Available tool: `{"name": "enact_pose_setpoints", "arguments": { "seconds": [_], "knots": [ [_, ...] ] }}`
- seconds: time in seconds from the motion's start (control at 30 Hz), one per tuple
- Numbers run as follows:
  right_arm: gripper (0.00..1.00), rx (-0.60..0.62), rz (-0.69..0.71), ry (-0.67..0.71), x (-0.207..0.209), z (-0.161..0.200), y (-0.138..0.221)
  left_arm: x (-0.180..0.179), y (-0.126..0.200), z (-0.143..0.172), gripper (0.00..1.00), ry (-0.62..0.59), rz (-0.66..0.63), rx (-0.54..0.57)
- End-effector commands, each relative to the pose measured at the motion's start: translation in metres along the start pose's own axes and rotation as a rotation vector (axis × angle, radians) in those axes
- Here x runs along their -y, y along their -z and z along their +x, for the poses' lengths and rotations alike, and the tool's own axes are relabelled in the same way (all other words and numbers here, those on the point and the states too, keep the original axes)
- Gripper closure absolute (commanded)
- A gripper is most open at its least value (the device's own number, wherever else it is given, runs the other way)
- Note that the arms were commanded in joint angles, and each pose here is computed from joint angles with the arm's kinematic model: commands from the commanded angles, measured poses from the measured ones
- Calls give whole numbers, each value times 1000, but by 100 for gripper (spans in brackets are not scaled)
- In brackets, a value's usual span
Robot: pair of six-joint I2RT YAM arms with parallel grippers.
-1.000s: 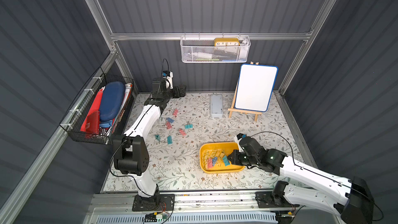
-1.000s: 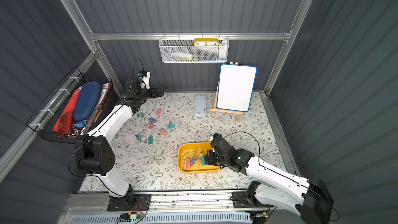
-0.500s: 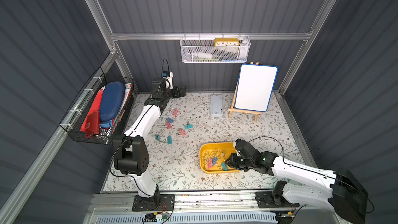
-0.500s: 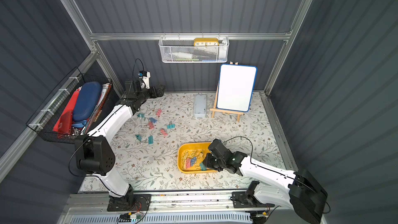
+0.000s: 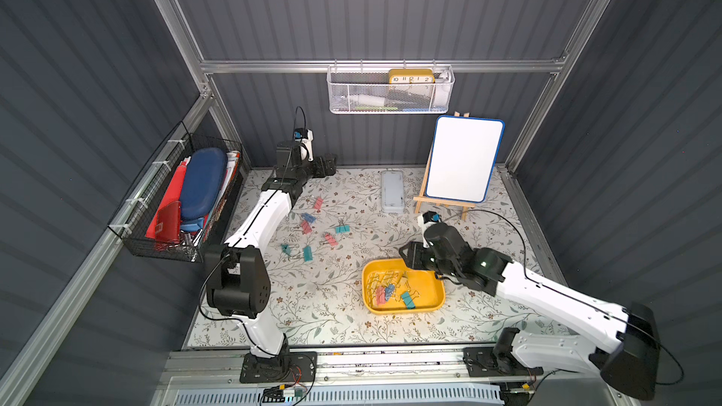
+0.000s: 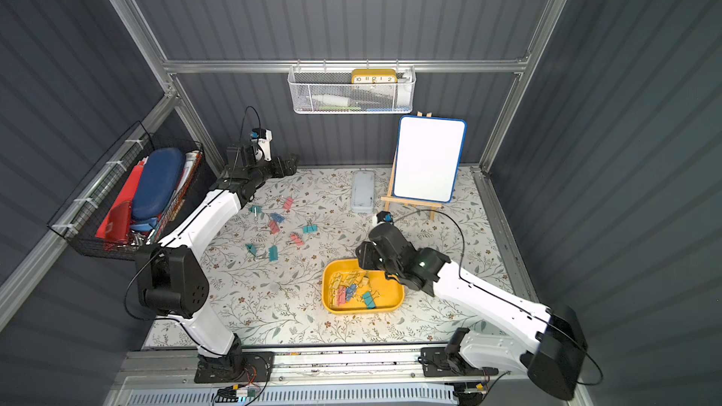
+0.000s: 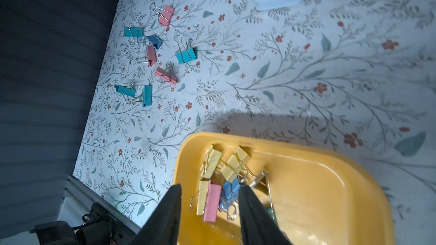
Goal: Put the binder clips in the storage box
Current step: Pick up the binder clip at the center of the board.
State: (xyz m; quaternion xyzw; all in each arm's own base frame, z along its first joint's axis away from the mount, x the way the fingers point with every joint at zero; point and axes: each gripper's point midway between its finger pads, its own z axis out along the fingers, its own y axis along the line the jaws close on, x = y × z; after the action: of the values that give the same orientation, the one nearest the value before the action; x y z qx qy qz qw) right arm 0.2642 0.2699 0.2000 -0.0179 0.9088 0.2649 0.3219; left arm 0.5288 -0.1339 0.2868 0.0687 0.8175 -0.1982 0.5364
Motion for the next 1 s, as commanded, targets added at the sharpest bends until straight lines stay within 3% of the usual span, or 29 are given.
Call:
{"name": "enact_pose_setpoints", "arguments": {
  "seconds": [0.0, 0.13, 0.27, 0.5, 0.7, 0.97],
  "knots": [
    [53, -16, -10, 155, -25, -21, -36, -2, 9, -7, 1, -8, -28, 29],
    [52, -108, -114, 228, -62, -38, -92, -1, 10, -9, 1, -2, -26, 36],
    [52, -218, -227, 211, -75, -42, -158, -1, 8, -9, 1, 4, -24, 37],
    [52, -235, -224, 104, -47, -60, -251, -7, 9, -11, 1, -8, -54, 39],
    [49, -215, -326, 81, -48, -58, -286, -8, 11, -13, 1, -14, -64, 46],
    [47, -191, -409, 50, -60, -61, -288, -9, 7, -8, 1, -10, -61, 31]
  ]
}}
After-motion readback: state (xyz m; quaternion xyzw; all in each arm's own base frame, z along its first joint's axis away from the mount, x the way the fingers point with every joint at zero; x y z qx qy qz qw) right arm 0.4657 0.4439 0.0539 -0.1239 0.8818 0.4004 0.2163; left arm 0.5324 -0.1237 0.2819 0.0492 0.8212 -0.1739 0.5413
